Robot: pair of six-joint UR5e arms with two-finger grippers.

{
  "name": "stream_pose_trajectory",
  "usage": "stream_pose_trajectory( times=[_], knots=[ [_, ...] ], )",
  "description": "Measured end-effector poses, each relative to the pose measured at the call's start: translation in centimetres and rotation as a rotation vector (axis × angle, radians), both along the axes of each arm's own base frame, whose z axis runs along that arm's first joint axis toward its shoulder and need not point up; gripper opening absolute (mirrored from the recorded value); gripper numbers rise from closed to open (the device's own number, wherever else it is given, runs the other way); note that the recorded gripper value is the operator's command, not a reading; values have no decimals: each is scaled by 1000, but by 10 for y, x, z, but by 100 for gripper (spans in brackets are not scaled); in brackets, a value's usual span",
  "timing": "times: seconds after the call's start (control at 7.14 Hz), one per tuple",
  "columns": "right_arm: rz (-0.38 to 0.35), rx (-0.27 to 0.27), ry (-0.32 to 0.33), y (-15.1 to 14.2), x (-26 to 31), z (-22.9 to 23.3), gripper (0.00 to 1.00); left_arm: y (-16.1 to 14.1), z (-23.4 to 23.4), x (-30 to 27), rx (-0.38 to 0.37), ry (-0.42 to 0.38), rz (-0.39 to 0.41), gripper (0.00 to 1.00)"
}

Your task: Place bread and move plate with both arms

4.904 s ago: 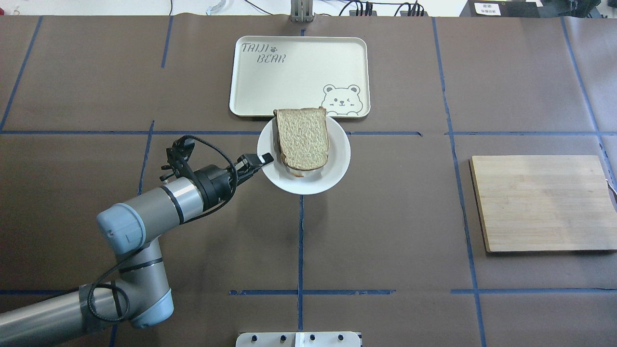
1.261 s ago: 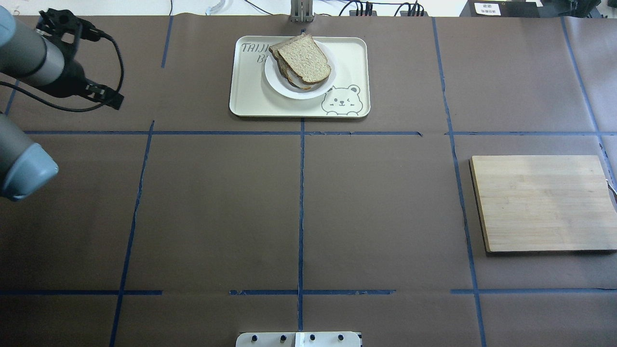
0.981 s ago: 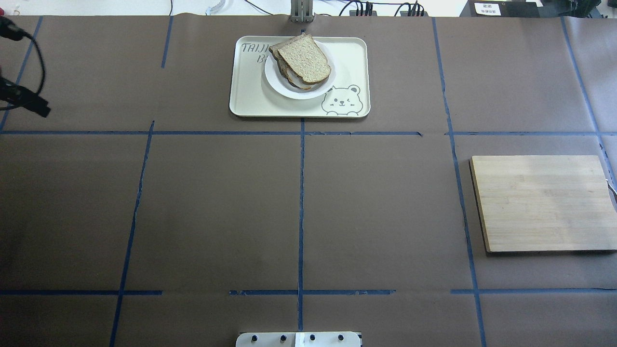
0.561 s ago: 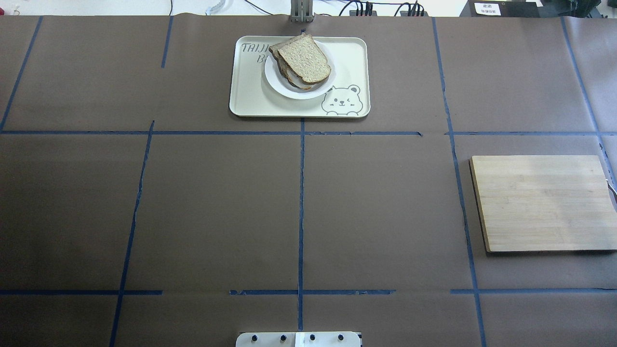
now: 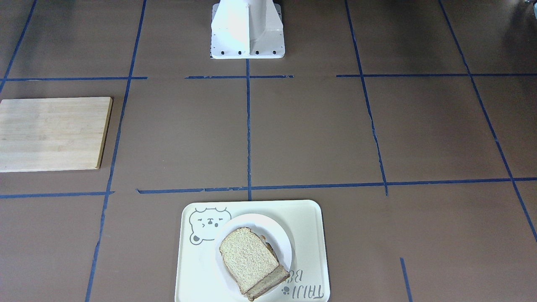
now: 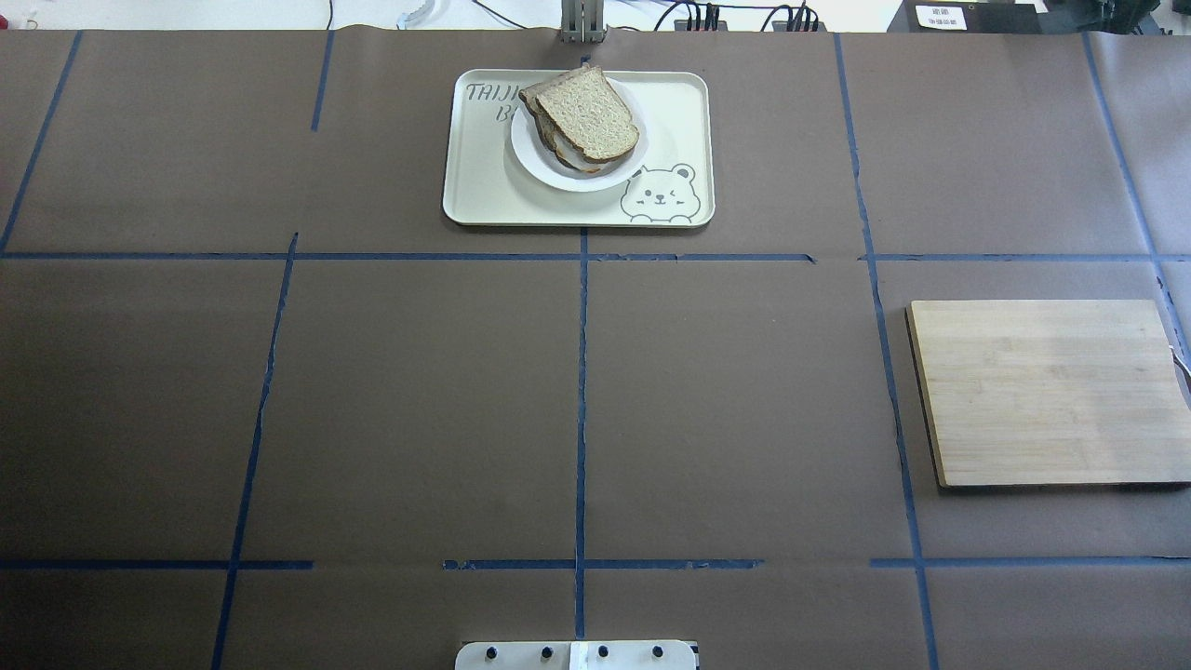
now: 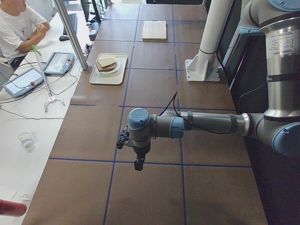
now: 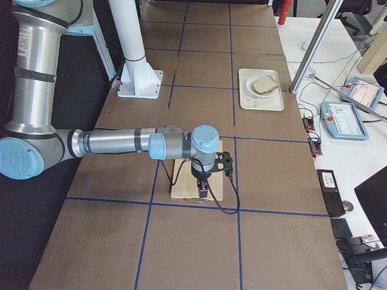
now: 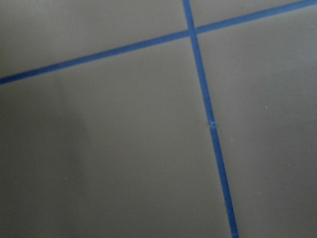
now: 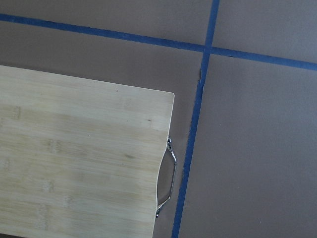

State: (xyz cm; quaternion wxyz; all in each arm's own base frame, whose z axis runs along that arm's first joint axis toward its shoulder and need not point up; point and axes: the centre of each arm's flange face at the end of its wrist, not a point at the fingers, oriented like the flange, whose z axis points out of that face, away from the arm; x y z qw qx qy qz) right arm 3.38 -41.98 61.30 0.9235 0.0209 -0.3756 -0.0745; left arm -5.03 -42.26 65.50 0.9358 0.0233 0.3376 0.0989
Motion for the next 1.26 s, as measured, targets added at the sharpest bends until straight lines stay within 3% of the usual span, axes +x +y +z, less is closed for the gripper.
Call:
stream_pose_trajectory(
  times=[0.42, 1.26],
  knots=[
    [1, -5, -2, 1, 0, 1, 100, 3, -3, 9, -20, 125, -2, 100],
    [0, -17, -3, 2, 0, 8, 100, -3, -14, 10, 8, 136, 4, 100]
  ],
)
